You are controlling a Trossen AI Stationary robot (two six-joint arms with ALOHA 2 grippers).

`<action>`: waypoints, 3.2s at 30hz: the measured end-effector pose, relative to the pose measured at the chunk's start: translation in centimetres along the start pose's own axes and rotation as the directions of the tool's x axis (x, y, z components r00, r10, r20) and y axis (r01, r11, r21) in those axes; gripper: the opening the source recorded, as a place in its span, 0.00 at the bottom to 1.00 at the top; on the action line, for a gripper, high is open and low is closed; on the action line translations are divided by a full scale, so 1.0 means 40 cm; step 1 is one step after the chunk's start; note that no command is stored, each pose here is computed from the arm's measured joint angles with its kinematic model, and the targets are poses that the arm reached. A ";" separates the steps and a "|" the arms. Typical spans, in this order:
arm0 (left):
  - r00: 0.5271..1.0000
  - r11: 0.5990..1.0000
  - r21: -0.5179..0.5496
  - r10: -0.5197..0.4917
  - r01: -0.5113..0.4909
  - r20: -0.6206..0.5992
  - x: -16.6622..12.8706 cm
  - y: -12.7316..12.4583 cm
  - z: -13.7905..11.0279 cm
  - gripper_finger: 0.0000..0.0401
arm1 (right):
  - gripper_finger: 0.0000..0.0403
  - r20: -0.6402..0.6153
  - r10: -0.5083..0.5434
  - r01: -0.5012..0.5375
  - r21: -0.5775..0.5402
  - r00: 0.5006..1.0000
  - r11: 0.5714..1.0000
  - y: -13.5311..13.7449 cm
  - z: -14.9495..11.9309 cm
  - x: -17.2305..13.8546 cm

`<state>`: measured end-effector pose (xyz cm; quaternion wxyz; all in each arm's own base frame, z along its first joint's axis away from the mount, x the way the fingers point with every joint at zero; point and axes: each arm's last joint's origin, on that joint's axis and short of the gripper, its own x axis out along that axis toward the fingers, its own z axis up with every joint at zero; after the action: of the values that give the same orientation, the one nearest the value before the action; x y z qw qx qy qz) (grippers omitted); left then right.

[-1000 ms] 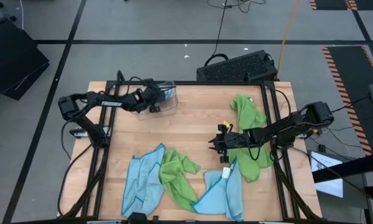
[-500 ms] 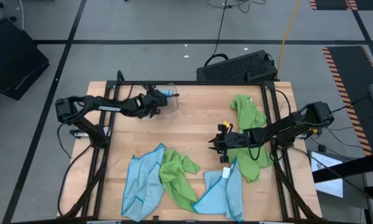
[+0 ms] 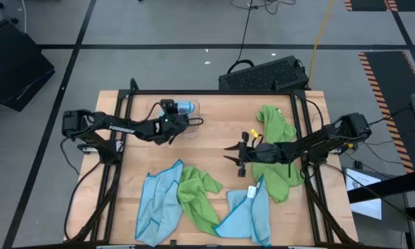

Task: Fold microfiber towels
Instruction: Put the top center blue microfiber cloth into the bin

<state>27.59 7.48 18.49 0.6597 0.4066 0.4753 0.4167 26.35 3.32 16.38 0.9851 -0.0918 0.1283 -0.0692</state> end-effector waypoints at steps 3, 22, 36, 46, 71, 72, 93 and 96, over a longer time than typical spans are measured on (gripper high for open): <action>0.997 0.997 -0.032 0.077 -0.077 0.015 -0.047 0.020 0.013 0.06 | 0.41 0.130 -0.024 0.029 -0.030 0.991 0.999 -0.006 0.033 -0.002; 0.892 0.852 -0.476 0.026 0.216 0.451 -0.388 -0.024 0.045 0.04 | 0.73 0.229 -0.008 0.061 -0.225 0.973 0.973 0.033 0.145 0.021; 0.853 0.780 -0.524 -0.023 0.342 0.522 -0.420 -0.057 0.053 0.04 | 0.84 0.161 0.099 -0.037 -0.350 0.982 0.936 0.150 0.195 0.115; 0.817 0.772 -0.466 -0.116 0.432 0.565 -0.419 -0.071 0.049 0.04 | 0.98 0.233 -0.164 0.240 -0.353 0.959 0.904 0.204 0.204 0.185; 0.724 0.738 -0.361 -0.245 0.570 0.644 -0.415 -0.076 0.058 0.07 | 0.66 0.060 -0.216 0.223 -0.338 0.975 0.914 0.138 0.141 0.236; 0.723 0.739 -0.359 -0.245 0.570 0.645 -0.417 -0.074 0.057 0.07 | 0.63 0.047 -0.236 0.238 -0.340 0.971 0.910 0.137 0.138 0.235; 0.715 0.671 -0.389 -0.307 0.631 0.628 -0.391 -0.047 0.043 0.04 | 0.58 0.011 -0.256 0.251 -0.235 0.967 0.939 0.141 0.128 0.233; 0.708 0.654 -0.394 -0.319 0.645 0.630 -0.384 -0.046 0.044 0.05 | 0.62 0.021 -0.212 0.212 -0.211 0.977 0.954 0.144 0.130 0.234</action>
<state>26.51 -7.75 21.58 0.9408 0.1274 0.2235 0.2207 37.36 8.28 17.94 0.9564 -0.2095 0.1251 -0.1604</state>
